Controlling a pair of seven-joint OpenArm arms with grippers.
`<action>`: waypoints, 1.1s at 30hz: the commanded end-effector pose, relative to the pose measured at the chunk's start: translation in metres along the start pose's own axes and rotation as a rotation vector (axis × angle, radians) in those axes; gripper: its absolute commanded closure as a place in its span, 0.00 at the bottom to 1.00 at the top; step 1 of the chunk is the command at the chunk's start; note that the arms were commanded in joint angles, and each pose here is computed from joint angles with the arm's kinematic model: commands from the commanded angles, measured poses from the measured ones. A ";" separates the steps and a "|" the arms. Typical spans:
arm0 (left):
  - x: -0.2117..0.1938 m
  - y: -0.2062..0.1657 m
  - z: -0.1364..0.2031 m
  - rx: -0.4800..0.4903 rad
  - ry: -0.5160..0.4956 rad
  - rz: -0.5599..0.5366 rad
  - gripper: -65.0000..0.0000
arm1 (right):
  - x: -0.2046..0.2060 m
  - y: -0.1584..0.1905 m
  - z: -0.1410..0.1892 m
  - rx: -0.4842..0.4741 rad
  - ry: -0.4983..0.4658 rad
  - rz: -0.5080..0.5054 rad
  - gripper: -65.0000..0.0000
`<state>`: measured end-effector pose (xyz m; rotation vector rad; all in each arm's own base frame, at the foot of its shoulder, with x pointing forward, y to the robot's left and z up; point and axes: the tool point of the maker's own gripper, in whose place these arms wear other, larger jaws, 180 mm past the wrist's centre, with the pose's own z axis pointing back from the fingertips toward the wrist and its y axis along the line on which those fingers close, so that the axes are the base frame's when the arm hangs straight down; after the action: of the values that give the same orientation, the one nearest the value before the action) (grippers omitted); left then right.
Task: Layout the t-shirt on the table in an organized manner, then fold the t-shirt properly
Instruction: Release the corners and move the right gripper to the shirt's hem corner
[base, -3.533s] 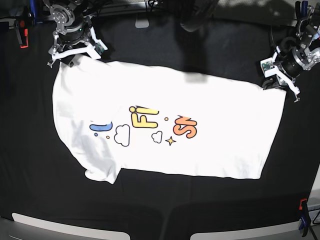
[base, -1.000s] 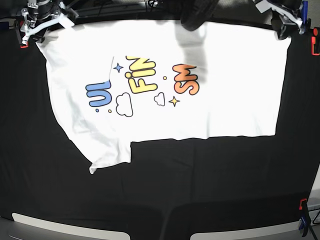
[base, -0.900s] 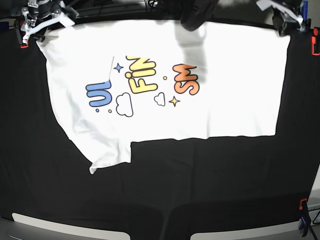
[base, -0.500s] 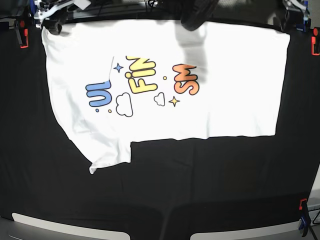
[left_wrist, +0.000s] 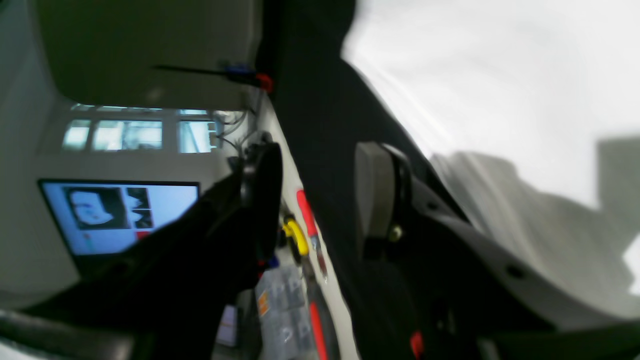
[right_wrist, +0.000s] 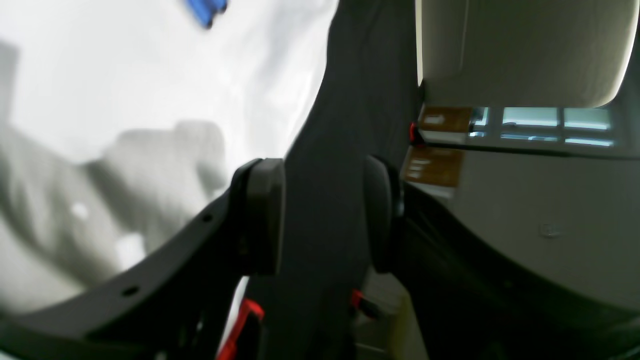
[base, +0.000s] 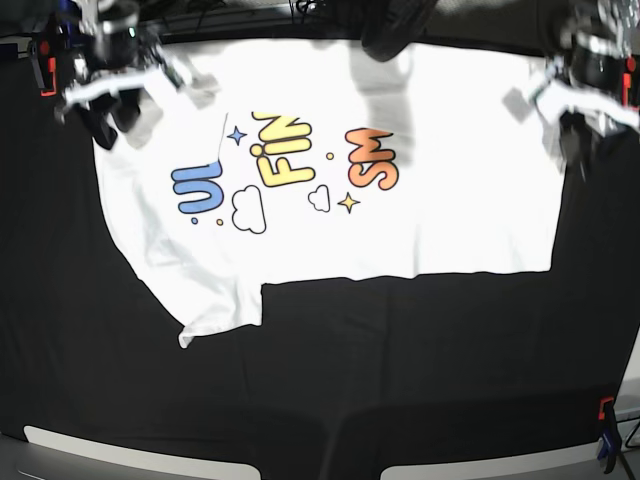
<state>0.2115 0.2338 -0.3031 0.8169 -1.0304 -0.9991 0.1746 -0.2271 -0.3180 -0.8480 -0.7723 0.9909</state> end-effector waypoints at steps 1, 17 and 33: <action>0.009 0.022 -0.009 0.071 -0.036 0.029 0.66 | 0.011 -0.015 -0.005 -0.045 -0.036 -0.027 0.61; 0.026 0.051 -0.145 -0.069 0.031 0.778 0.66 | 0.072 -0.071 -0.061 -0.108 -0.056 -0.443 0.61; 0.003 0.066 -0.188 -0.489 -0.130 1.474 0.67 | 0.063 -0.050 -0.109 0.466 -0.111 -0.924 0.61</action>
<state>0.3953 0.2640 -0.3276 -0.4720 -1.0062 0.0388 0.2987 -0.2070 -0.3308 0.0409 -0.7926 0.3357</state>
